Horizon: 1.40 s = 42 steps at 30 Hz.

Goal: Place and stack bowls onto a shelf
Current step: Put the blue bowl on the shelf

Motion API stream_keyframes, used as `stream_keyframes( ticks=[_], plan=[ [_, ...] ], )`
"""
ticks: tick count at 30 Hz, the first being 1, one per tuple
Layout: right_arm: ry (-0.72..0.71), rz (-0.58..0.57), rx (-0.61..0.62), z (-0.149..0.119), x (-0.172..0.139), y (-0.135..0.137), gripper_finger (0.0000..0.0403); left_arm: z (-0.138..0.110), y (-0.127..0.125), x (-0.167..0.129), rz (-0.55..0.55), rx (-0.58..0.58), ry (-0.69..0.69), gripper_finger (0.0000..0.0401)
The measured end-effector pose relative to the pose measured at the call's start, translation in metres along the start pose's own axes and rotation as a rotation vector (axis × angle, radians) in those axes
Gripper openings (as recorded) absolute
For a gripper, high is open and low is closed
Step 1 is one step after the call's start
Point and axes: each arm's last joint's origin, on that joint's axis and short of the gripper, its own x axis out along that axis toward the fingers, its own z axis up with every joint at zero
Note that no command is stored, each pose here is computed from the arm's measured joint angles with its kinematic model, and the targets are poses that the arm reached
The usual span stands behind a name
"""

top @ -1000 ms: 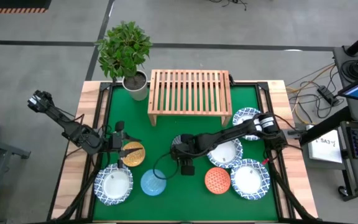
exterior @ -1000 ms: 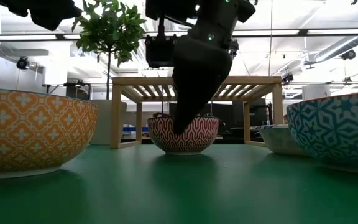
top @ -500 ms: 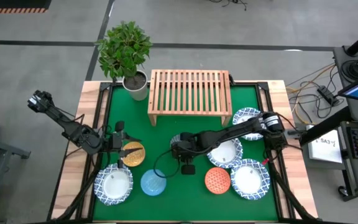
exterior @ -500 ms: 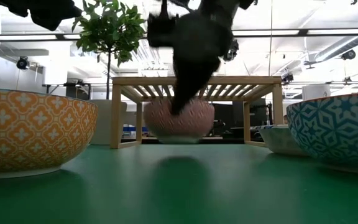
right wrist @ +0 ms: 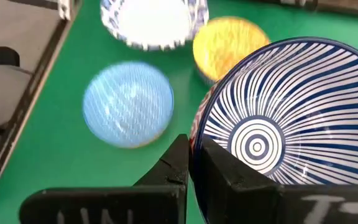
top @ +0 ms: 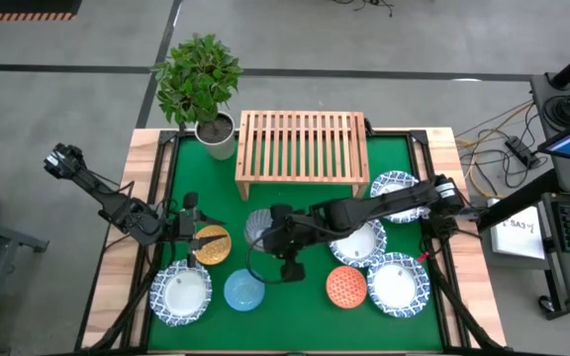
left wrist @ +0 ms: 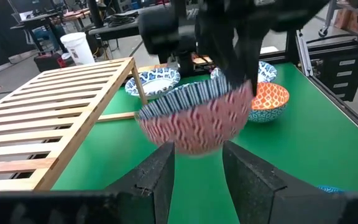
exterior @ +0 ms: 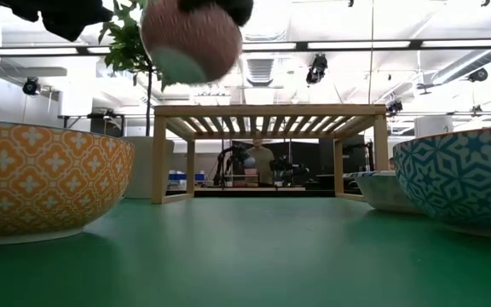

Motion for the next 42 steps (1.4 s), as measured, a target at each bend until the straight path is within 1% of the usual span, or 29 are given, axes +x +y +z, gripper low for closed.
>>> stream_keyframes(
  ticks=[3, 5, 8, 12, 16, 23, 28, 31, 42],
  plan=[
    [-0.041, -0.024, -0.055, 0.015, -0.016, -0.002, 0.0013, 0.000, 0.000, 0.000, 0.000, 0.001, 0.001, 0.0119],
    [-0.067, -0.098, -0.097, 0.025, -0.028, -0.005, 0.0013, 0.000, 0.000, 0.000, 0.000, 0.001, 0.001, 0.0119],
    [-0.038, -0.232, -0.143, 0.031, -0.043, -0.016, 0.0013, 0.000, 0.000, 0.000, 0.000, 0.000, 0.001, 0.0119],
    [0.035, -0.393, -0.157, 0.029, -0.054, -0.047, 0.0013, 0.000, 0.000, 0.000, 0.000, 0.001, 0.001, 0.0119],
    [0.072, -0.466, -0.092, 0.023, -0.058, -0.090, 0.0013, 0.000, 0.000, 0.000, 0.000, -0.001, -0.001, 0.0119],
    [0.115, -0.486, -0.001, 0.005, -0.055, -0.165, 0.0013, 0.001, 0.000, 0.000, 0.000, -0.001, -0.003, 0.0119],
    [0.138, -0.441, 0.061, -0.011, -0.044, -0.202, 0.0013, 0.001, 0.000, 0.000, -0.001, 0.002, -0.003, 0.0119],
    [0.167, -0.438, 0.075, -0.018, -0.037, -0.211, 0.0013, 0.001, 0.000, 0.000, 0.000, 0.002, -0.003, 0.0119],
    [0.181, -0.430, 0.049, -0.019, -0.031, -0.212, 0.0013, 0.000, 0.000, 0.000, 0.000, 0.007, -0.001, 0.0119]
  ],
)
